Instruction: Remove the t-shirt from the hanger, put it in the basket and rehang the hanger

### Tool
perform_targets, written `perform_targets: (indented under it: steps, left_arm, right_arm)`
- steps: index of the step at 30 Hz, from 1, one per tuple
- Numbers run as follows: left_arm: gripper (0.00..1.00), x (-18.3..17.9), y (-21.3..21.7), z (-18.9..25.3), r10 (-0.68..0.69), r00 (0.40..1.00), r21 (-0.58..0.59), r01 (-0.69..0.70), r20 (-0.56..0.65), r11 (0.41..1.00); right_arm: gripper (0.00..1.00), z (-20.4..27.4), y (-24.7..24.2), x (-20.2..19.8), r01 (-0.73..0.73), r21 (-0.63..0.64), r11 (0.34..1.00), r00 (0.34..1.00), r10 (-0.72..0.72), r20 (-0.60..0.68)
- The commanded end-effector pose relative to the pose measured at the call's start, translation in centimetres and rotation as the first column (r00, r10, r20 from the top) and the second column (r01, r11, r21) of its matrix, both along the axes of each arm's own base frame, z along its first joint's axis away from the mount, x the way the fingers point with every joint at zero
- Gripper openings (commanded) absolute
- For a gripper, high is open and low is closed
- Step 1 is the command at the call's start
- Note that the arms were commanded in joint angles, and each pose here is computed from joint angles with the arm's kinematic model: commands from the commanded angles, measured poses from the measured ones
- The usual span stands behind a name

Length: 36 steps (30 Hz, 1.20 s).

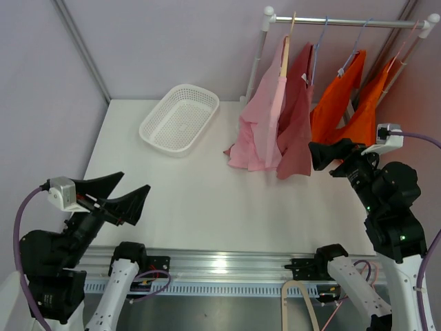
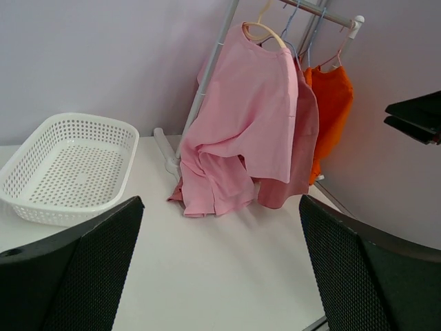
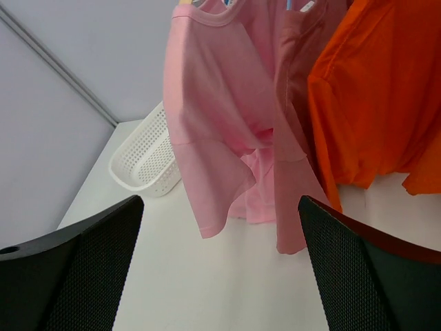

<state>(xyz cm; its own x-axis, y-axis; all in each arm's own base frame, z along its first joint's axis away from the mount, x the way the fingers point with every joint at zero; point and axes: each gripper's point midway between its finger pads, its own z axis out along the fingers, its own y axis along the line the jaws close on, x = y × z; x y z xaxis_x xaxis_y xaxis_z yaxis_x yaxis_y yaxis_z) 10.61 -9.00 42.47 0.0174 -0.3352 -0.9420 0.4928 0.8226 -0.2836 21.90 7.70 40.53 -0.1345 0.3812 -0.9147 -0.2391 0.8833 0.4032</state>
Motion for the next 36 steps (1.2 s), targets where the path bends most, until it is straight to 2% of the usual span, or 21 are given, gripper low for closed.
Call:
perform_targets:
  steps: [1,4,6,8,10,11,16,18,19,20,24,28,34,36]
  left_arm:
    - [1.00,-1.1,-0.4,1.6,-0.037,0.997,0.036,0.035,0.063,0.999]
    - [1.00,-0.1,0.0,1.8,-0.006,1.000,0.015,0.005,0.028,1.000]
    - [0.99,1.9,-0.3,1.1,-0.008,0.998,-0.023,0.007,-0.058,1.000]
    - [1.00,3.4,-1.8,0.6,-0.093,0.989,-0.049,0.088,-0.112,0.995]
    - [0.99,4.8,-2.7,0.5,-0.142,0.984,-0.067,0.136,-0.110,0.988]
    - [1.00,5.1,-2.9,0.7,-0.152,0.982,-0.076,0.144,-0.113,0.987]
    - [1.00,8.7,-1.3,0.5,-0.023,0.992,-0.071,0.014,-0.121,0.997]
    - [1.00,9.9,-1.2,0.2,-0.011,0.989,-0.067,0.001,-0.147,0.998]
    - [0.99,10.2,-1.3,0.0,-0.018,0.988,-0.065,0.008,-0.156,0.998]
    - [1.00,10.3,-1.5,0.0,-0.027,0.988,-0.065,0.017,-0.155,0.998]
    - [0.99,11.1,-1.5,-1.1,-0.025,0.987,-0.060,0.015,-0.160,0.998]
    - [0.99,11.4,-1.4,-2.0,-0.014,0.987,-0.041,0.008,-0.158,0.999]
    - [0.99,12.5,-1.5,-3.4,-0.016,0.984,-0.020,0.013,-0.176,1.000]
    - [0.99,12.9,-1.6,-3.9,-0.014,0.982,-0.018,0.011,-0.189,1.000]
  right_arm:
    - [0.99,2.0,-0.3,1.2,0.037,0.012,0.999,0.998,-0.038,0.046]
    - [0.99,2.8,-1.3,2.5,0.105,0.000,0.995,0.993,-0.104,0.049]
    - [1.00,4.1,-0.9,3.2,0.089,-0.005,0.996,0.992,-0.088,0.087]
    - [0.99,4.8,-1.2,5.3,0.133,-0.010,0.991,0.988,-0.131,0.079]
    - [0.99,6.8,-2.0,6.5,0.189,-0.027,0.982,0.978,-0.185,0.101]
    - [0.95,5.9,-1.8,8.9,0.200,-0.062,0.978,0.979,-0.197,0.055]
    - [0.91,8.2,-1.0,14.3,0.216,-0.099,0.971,0.976,-0.212,0.046]
    - [0.91,8.8,-0.5,17.4,0.215,-0.126,0.968,0.976,-0.216,0.011]
    - [0.90,9.0,-0.4,18.3,0.223,-0.133,0.966,0.974,-0.224,0.005]
    - [0.84,9.3,-0.3,19.4,0.225,-0.137,0.965,0.974,-0.226,0.014]
    - [0.84,8.2,-1.2,24.4,0.292,-0.168,0.942,0.956,-0.289,0.039]
    - [0.84,6.9,-1.9,27.4,0.319,-0.177,0.931,0.946,-0.324,0.003]
    - [0.81,6.3,-3.1,29.8,0.396,-0.206,0.895,0.918,-0.394,0.050]
    - [0.72,5.9,-3.2,31.0,0.403,-0.228,0.886,0.914,-0.402,0.052]
